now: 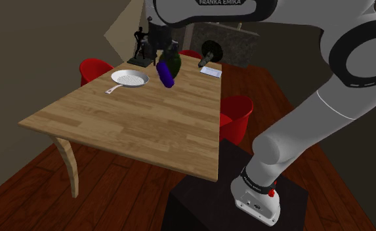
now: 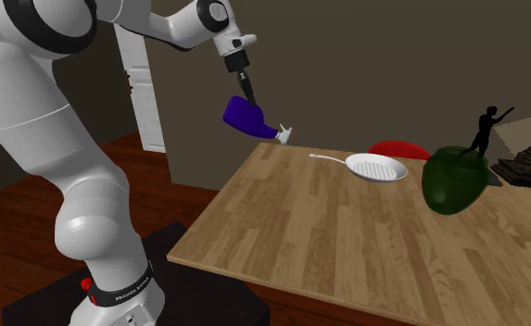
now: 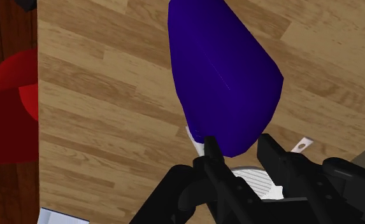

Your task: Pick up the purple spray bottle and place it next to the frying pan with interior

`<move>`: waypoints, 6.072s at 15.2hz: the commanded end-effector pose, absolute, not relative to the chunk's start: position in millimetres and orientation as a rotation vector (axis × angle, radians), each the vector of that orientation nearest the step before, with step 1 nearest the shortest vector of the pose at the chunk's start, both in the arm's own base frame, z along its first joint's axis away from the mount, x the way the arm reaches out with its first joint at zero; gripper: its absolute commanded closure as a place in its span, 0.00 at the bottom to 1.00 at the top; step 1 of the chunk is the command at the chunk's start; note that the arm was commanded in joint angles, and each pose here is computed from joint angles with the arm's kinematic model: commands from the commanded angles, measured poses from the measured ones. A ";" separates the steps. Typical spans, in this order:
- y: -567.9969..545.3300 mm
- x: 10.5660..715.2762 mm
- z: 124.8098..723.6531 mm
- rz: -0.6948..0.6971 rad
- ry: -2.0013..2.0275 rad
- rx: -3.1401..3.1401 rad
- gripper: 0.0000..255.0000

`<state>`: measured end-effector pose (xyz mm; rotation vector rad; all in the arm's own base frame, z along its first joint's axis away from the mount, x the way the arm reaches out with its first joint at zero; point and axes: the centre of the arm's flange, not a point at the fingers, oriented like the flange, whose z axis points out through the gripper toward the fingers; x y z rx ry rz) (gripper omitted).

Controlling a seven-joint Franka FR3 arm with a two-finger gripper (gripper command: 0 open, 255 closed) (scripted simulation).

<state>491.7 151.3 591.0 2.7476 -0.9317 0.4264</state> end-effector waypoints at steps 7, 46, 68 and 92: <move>111.9 526.1 611.9 0.426 -0.932 2.747 1.00; -84.6 704.5 513.2 0.426 -0.932 2.747 1.00; -84.6 704.5 397.0 0.426 -0.932 2.747 1.00; -84.6 704.5 308.4 0.426 -0.932 2.747 1.00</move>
